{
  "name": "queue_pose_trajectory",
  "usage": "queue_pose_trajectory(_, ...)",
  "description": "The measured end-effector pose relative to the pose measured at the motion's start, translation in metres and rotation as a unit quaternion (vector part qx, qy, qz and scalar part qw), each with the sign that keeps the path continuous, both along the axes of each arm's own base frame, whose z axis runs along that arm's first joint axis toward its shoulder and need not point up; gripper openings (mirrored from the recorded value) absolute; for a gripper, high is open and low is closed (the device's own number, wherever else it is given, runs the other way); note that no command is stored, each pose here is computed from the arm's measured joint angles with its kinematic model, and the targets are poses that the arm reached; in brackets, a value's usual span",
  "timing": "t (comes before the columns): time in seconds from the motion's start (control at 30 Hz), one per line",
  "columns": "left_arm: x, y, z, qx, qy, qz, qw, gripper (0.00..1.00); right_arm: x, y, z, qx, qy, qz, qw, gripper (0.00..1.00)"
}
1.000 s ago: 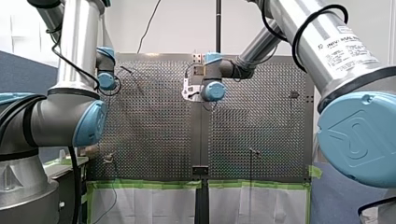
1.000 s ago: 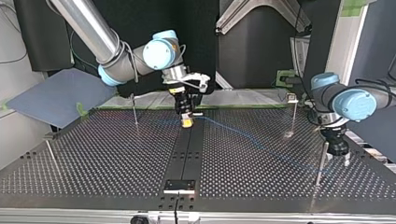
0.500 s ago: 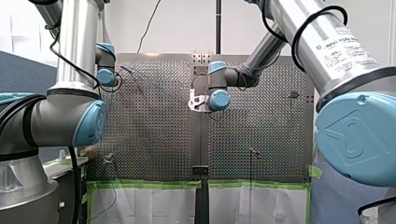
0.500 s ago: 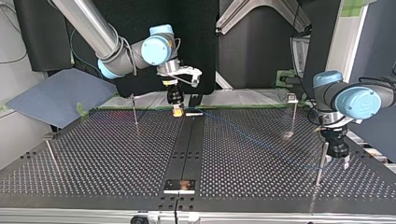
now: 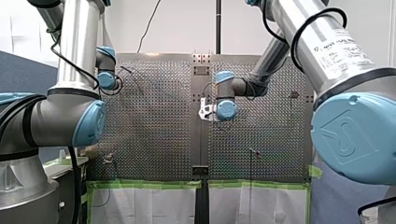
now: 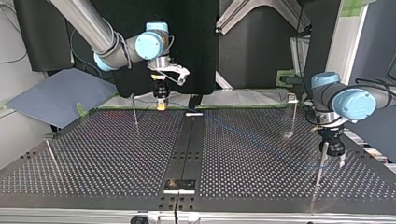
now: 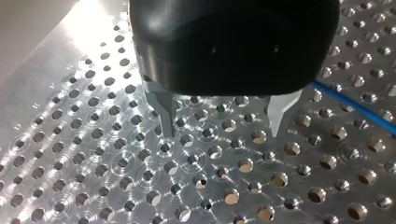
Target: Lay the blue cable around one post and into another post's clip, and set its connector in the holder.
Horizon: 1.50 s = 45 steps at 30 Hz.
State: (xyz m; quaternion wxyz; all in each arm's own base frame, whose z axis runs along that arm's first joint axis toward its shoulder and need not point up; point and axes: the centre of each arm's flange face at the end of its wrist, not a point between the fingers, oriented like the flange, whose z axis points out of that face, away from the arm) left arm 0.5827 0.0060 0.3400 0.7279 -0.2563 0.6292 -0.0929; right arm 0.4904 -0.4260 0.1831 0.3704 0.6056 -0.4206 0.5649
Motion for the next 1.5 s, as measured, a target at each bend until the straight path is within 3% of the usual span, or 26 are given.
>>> queue_pose_trajectory(0.13,0.0,0.0,0.0,0.0,0.0,0.0,1.0,0.98,-0.015,-0.003,-0.011,0.0,-0.001,-0.025,0.9997,0.0)
queue_pose_trajectory(0.33,0.0,0.0,0.0,0.001,0.0,0.001,1.0,0.98,-0.036,-0.006,-0.025,0.0,-0.001,-0.06,0.9982,0.0)
queue_pose_trajectory(0.43,0.0,0.0,0.0,0.001,0.0,0.001,1.0,0.98,-0.048,-0.009,-0.032,-0.001,0.0,-0.078,0.9969,0.0)
queue_pose_trajectory(0.53,0.0,0.0,0.0,0.001,0.0,0.001,1.0,0.98,-0.064,-0.015,-0.04,0.0,0.0,-0.101,0.9949,0.0)
queue_pose_trajectory(0.73,0.0,0.0,0.0,0.002,0.0,0.002,1.0,0.98,-0.097,-0.024,-0.054,0.0,0.0,-0.148,0.9891,0.0)
queue_pose_trajectory(0.83,0.0,0.0,0.0,0.002,0.0,0.001,1.0,0.98,-0.116,-0.027,-0.068,0.004,0.001,-0.174,0.9847,0.0)
queue_pose_trajectory(0.87,0.0,0.0,0.0,0.001,0.0,0.001,1.0,0.98,-0.124,-0.028,-0.076,0.007,0.002,-0.185,0.9827,0.0)
queue_pose_trajectory(0.97,0.0,0.0,0.0,0.001,0.0,0.001,1.0,0.98,-0.142,-0.03,-0.097,0.016,0.007,-0.203,0.9791,0.0)
queue_pose_trajectory(1.07,0.0,0.0,0.0,0.002,0.0,0.002,1.0,0.98,-0.157,-0.029,-0.117,0.028,0.009,-0.209,0.9775,0.0)
queue_pose_trajectory(1.23,0.0,0.0,0.0,0.002,0.0,0.001,1.0,0.98,-0.178,-0.027,-0.146,0.047,0.004,-0.213,0.9759,0.0)
queue_pose_trajectory(1.3,0.0,0.0,0.0,0.002,-0.001,0.001,1.0,0.98,-0.188,-0.025,-0.158,0.055,0.003,-0.218,0.9745,0.0)
queue_pose_trajectory(1.33,0.0,0.0,0.0,0.002,-0.001,0.001,1.0,0.98,-0.192,-0.024,-0.163,0.058,0.004,-0.221,0.9737,0.0)
queue_pose_trajectory(1.5,0.001,0.0,0.0,0.002,-0.003,0.0,1.0,0.98,-0.219,-0.016,-0.192,0.075,0.011,-0.241,0.9676,0.0)
